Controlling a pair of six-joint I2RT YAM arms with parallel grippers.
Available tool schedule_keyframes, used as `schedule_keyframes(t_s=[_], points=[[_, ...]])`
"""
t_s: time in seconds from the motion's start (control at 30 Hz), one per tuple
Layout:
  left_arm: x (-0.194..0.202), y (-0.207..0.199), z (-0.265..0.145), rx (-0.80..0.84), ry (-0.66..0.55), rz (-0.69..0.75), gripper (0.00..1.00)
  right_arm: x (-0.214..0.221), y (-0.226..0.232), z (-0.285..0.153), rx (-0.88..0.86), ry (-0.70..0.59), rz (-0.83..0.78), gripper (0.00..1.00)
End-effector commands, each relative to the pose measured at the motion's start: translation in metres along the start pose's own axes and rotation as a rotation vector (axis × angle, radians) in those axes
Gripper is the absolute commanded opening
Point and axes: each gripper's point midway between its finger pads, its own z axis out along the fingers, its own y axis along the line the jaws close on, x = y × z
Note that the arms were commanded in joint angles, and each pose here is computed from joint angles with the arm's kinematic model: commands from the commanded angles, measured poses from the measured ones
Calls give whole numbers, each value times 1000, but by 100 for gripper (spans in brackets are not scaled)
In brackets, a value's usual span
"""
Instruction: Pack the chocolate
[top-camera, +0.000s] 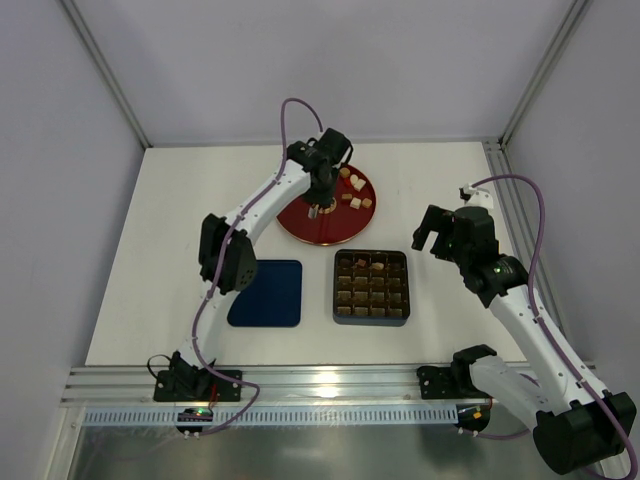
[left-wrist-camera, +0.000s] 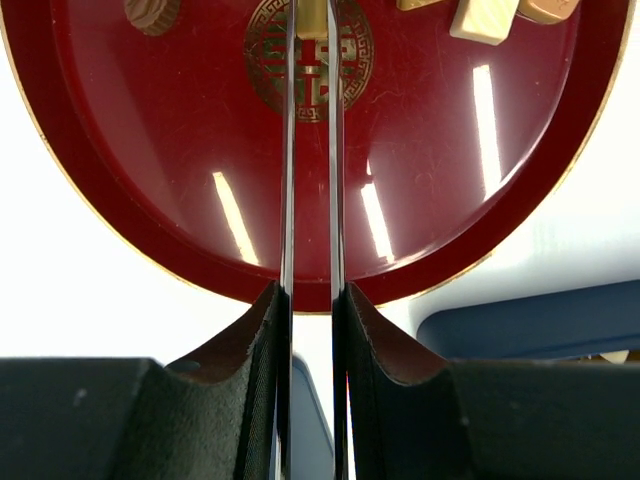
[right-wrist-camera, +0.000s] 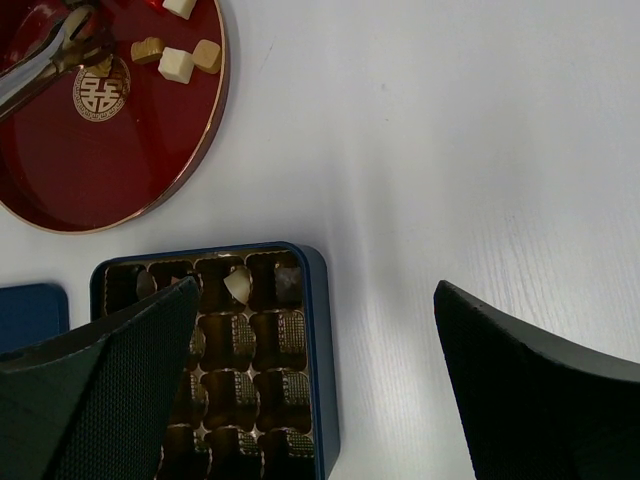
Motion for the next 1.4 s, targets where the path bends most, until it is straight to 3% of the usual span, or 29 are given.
schedule_keyframes(t_s=[0.0, 0.7, 1.37], points=[[-27, 0, -52, 24, -116, 7, 24, -11, 5, -2, -23, -38, 12, 100], [-16, -3, -78, 20, -113, 43, 22, -9, 9, 5, -35, -28, 16, 100], [30, -40, -156, 111, -137, 115, 22, -4, 13, 13, -51, -13, 34, 100]])
